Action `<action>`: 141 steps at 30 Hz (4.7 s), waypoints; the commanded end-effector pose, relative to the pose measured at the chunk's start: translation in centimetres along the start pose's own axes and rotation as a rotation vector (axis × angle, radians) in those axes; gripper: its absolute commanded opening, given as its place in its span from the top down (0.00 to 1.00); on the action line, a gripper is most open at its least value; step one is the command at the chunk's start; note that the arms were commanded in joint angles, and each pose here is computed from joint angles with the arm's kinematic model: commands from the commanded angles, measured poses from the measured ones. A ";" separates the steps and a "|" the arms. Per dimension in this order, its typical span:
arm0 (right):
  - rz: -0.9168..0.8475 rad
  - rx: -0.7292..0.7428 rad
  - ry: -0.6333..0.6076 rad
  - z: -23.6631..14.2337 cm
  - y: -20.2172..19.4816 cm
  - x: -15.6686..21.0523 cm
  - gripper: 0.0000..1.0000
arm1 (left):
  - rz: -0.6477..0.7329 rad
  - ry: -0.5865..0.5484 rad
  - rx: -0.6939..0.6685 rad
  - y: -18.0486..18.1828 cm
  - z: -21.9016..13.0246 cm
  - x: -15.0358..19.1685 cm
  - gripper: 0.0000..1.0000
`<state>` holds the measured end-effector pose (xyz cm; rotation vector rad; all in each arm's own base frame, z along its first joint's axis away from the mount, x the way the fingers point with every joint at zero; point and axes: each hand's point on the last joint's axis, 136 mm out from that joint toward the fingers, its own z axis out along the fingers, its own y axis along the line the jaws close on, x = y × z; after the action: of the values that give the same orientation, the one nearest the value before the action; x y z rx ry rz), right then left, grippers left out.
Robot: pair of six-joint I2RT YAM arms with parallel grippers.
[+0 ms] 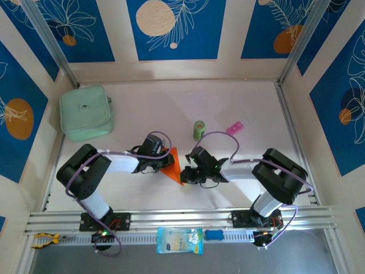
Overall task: Fold a paper plane with a square sheet of paper (pick it up from the middle)
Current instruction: Fourth fold the wing at the center of the table.
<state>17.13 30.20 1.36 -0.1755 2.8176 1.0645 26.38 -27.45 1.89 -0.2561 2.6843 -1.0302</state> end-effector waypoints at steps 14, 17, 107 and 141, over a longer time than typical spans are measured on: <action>0.040 0.071 0.113 -0.3 -2.6 4.0 0.92 | -0.027 0.027 -0.071 2.3 0.1 1.2 0.94; 0.038 0.073 0.108 -0.7 -2.5 4.1 0.88 | -0.027 0.027 -0.073 2.3 0.1 1.2 0.94; 0.042 0.002 0.145 0.6 -1.4 3.9 0.92 | -0.034 0.026 -0.080 2.9 0.1 1.7 0.94; -0.113 -0.025 0.017 -2.9 3.4 -0.3 0.89 | -0.030 0.030 -0.077 2.8 0.0 1.7 0.94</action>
<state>15.63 29.70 5.39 -0.2971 2.7870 1.0737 25.48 -27.75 1.85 -0.2524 2.6926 -1.0726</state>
